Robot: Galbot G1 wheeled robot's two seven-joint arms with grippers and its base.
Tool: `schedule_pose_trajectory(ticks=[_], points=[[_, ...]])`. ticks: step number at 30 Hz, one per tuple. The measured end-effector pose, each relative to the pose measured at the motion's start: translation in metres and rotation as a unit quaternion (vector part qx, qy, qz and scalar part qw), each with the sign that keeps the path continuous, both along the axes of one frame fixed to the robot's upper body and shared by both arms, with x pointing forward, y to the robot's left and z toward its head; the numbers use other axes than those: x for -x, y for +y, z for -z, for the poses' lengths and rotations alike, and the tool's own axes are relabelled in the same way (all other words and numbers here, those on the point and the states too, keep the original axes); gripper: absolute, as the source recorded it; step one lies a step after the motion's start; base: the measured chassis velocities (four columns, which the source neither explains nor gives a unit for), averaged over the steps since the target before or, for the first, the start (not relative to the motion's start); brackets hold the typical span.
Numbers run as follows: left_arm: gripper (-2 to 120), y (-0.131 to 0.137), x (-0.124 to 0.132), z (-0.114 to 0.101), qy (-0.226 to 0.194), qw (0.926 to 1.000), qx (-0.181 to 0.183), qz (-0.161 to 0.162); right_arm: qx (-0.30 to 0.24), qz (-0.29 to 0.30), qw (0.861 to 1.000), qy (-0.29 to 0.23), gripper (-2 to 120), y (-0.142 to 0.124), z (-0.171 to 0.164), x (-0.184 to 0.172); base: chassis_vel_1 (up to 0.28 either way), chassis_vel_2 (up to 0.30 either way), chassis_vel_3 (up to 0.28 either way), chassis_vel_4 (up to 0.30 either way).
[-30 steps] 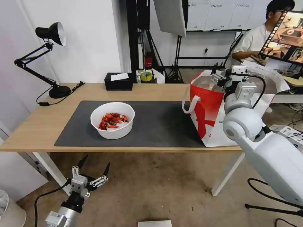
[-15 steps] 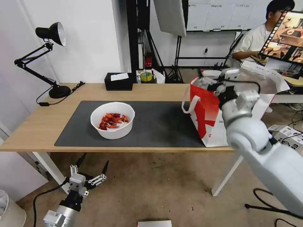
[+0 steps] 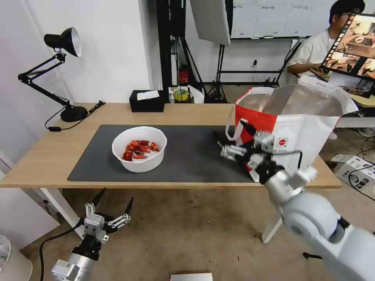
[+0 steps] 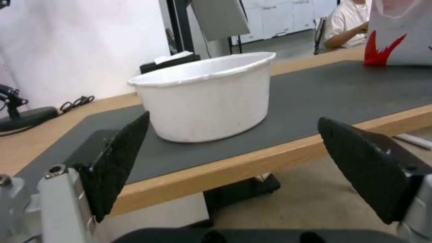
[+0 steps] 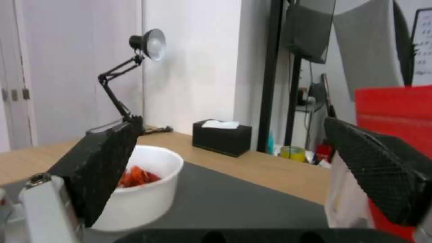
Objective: Pick up the trash from the table and place it into the takeout bag.
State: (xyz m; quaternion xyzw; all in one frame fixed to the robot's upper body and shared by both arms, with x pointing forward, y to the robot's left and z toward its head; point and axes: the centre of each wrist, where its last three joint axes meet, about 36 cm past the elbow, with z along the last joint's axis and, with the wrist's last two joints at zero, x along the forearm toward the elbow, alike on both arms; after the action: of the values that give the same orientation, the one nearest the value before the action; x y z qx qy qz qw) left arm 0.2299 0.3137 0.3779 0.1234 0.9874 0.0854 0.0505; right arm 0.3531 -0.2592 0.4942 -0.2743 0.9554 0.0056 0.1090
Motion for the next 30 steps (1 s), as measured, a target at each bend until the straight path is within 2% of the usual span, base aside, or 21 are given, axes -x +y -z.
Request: schedule_pose_trajectory(ticks=[8,17,30], points=[[100,0.000,-0.005,0.005,0.001,1.0000,0.003,0.003,-0.007,0.049,0.998,0.037,100,-0.014,0.050,0.040,0.000,0.000,0.000,0.000],[100,0.000,-0.008,0.011,0.005,1.0000,0.005,0.003,-0.001,0.122,0.986,0.111,100,-0.027,0.112,0.075,0.000,0.000,0.000,0.000],[100,0.001,-0.011,0.014,0.008,0.9999,0.006,0.001,0.007,0.151,0.981,0.124,100,-0.018,0.131,0.075,0.000,0.000,0.000,0.000]])
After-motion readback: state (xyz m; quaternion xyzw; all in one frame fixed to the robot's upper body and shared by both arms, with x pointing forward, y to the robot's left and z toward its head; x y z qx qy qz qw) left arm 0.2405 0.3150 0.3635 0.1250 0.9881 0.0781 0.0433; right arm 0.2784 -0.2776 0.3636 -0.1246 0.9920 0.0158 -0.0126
